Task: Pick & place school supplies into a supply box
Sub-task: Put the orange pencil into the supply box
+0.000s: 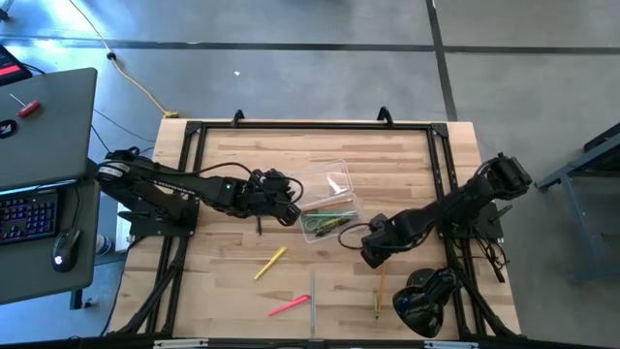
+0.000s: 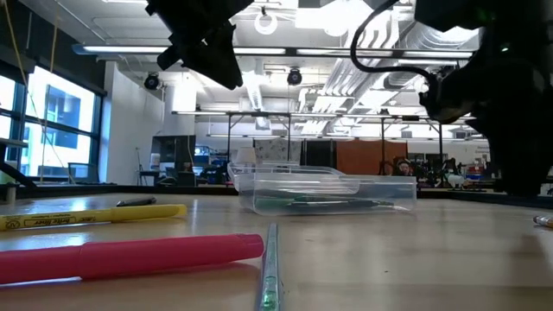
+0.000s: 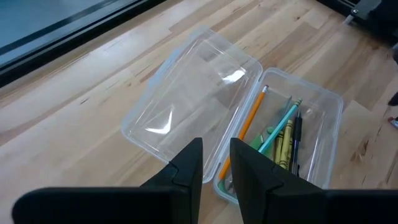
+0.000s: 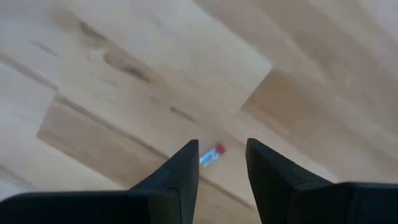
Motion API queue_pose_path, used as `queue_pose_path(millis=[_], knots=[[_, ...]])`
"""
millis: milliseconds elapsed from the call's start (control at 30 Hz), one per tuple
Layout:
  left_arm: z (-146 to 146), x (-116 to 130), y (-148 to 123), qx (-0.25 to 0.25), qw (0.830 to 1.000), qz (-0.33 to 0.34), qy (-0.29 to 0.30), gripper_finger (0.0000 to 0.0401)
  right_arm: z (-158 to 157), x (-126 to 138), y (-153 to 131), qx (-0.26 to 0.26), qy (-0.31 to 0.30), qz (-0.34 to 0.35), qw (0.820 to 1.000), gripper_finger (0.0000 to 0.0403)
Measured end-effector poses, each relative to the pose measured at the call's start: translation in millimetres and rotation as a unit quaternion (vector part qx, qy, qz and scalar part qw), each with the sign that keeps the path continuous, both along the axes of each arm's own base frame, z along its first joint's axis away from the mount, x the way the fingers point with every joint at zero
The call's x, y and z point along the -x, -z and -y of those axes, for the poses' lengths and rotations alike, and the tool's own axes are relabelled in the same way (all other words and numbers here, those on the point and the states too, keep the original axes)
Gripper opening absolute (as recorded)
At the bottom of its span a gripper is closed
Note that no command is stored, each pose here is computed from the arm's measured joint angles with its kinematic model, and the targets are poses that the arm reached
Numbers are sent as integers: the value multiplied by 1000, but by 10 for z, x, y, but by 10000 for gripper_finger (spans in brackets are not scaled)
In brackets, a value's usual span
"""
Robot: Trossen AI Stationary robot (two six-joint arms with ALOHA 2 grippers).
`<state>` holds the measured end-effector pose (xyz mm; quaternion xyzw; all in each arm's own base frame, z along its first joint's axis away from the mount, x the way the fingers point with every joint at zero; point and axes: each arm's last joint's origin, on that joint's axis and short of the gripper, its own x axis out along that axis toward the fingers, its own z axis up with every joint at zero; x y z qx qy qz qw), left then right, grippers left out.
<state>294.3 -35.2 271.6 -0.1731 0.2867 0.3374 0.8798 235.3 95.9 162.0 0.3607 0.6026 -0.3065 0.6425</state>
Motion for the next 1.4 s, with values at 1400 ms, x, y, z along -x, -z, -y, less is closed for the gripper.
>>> queue_pose_path(millis=[1400], knots=[[0, 1, 1, -9, 1000, -8, 9, 113, -84, 58, 52, 1, 135, -1, 991, 112]])
